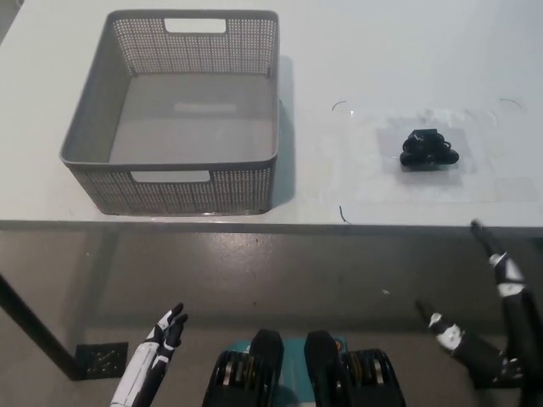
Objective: Use the right hand to pick up a webcam and put it into a container on the left side
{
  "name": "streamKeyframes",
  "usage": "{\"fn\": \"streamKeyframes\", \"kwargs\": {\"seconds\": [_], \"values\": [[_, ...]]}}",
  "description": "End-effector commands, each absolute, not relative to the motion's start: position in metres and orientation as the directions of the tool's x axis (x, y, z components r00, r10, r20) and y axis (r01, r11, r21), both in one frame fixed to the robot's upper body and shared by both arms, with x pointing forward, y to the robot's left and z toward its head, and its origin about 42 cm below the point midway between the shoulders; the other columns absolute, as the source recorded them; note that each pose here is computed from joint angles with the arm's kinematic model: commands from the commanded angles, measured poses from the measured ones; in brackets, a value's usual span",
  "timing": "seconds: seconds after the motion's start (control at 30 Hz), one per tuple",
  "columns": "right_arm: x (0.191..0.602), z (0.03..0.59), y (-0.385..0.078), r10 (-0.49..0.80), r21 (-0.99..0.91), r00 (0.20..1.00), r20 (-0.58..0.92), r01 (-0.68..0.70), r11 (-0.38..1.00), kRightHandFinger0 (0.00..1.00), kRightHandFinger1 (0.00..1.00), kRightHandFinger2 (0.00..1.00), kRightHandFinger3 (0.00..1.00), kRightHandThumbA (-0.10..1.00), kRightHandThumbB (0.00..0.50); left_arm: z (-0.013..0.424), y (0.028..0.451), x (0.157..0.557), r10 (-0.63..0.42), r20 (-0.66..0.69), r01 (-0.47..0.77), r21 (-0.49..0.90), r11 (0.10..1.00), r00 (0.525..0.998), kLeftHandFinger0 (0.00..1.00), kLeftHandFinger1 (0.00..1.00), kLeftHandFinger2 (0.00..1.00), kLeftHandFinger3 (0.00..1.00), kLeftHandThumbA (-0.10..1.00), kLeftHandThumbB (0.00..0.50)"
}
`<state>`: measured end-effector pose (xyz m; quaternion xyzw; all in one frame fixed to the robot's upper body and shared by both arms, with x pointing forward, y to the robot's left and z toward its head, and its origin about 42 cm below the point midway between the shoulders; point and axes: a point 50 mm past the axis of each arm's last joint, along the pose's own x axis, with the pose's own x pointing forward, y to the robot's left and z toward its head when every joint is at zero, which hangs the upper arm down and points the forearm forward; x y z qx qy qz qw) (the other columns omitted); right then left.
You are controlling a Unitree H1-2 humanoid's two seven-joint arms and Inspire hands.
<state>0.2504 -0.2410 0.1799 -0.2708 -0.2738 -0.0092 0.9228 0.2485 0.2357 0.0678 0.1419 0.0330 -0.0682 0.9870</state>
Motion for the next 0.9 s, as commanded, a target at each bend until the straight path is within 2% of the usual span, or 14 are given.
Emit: {"fn": "streamKeyframes", "kwargs": {"seconds": [0.0, 0.27, 0.37, 0.5, 0.53, 0.6, 0.73, 0.77, 0.87], "values": [[0.267, 0.232, -0.254, 0.180, -0.597, 0.775, 0.606, 0.293, 0.747, 1.00, 1.00, 1.00, 1.00, 0.80, 0.387, 0.081, 0.237, 0.251, -0.141, -0.008, 0.136, 0.317, 0.938, 0.990, 1.00, 1.00, 1.00, 1.00, 1.00, 0.089], [0.315, 0.314, -0.265, 0.228, -0.721, 0.784, 0.577, 0.359, 0.592, 1.00, 1.00, 1.00, 1.00, 0.79, 0.440, 0.081, 0.238, 0.248, -0.136, 0.006, 0.126, 0.330, 0.935, 0.991, 1.00, 1.00, 1.00, 1.00, 1.00, 0.081], [0.341, 0.344, -0.266, 0.247, -0.765, 0.802, 0.543, 0.351, 0.541, 1.00, 1.00, 1.00, 1.00, 0.70, 0.434, 0.080, 0.238, 0.246, -0.131, -0.004, 0.125, 0.331, 0.935, 0.991, 1.00, 1.00, 1.00, 1.00, 1.00, 0.098], [0.389, 0.384, -0.265, 0.268, -0.836, 0.848, 0.456, 0.306, 0.455, 1.00, 1.00, 1.00, 1.00, 0.65, 0.464, 0.079, 0.238, 0.246, -0.134, -0.001, 0.127, 0.330, 0.935, 0.991, 1.00, 1.00, 1.00, 1.00, 1.00, 0.097], [0.391, 0.385, -0.265, 0.269, -0.839, 0.851, 0.451, 0.303, 0.452, 1.00, 1.00, 1.00, 1.00, 0.65, 0.465, 0.079, 0.238, 0.246, -0.134, 0.000, 0.127, 0.329, 0.936, 0.991, 1.00, 1.00, 1.00, 1.00, 1.00, 0.096], [0.430, 0.400, -0.261, 0.289, -0.874, 0.875, 0.387, 0.248, 0.418, 1.00, 1.00, 1.00, 1.00, 0.69, 0.495, 0.077, 0.240, 0.244, -0.131, -0.003, 0.125, 0.329, 0.936, 0.991, 1.00, 1.00, 1.00, 1.00, 1.00, 0.094], [0.464, 0.416, -0.251, 0.284, -0.914, 0.913, 0.293, 0.180, 0.365, 1.00, 1.00, 1.00, 1.00, 0.74, 0.481, 0.077, 0.241, 0.243, -0.131, -0.005, 0.125, 0.329, 0.936, 0.991, 1.00, 1.00, 1.00, 1.00, 1.00, 0.089], [0.476, 0.420, -0.246, 0.283, -0.929, 0.922, 0.263, 0.163, 0.333, 1.00, 1.00, 1.00, 1.00, 0.76, 0.492, 0.077, 0.241, 0.243, -0.129, -0.008, 0.124, 0.330, 0.936, 0.992, 1.00, 1.00, 1.00, 1.00, 1.00, 0.088], [0.502, 0.423, -0.237, 0.286, -0.948, 0.940, 0.184, 0.092, 0.305, 1.00, 1.00, 1.00, 1.00, 0.74, 0.500, 0.076, 0.241, 0.241, -0.123, -0.008, 0.118, 0.340, 0.933, 0.992, 1.00, 1.00, 1.00, 1.00, 1.00, 0.082]]}}
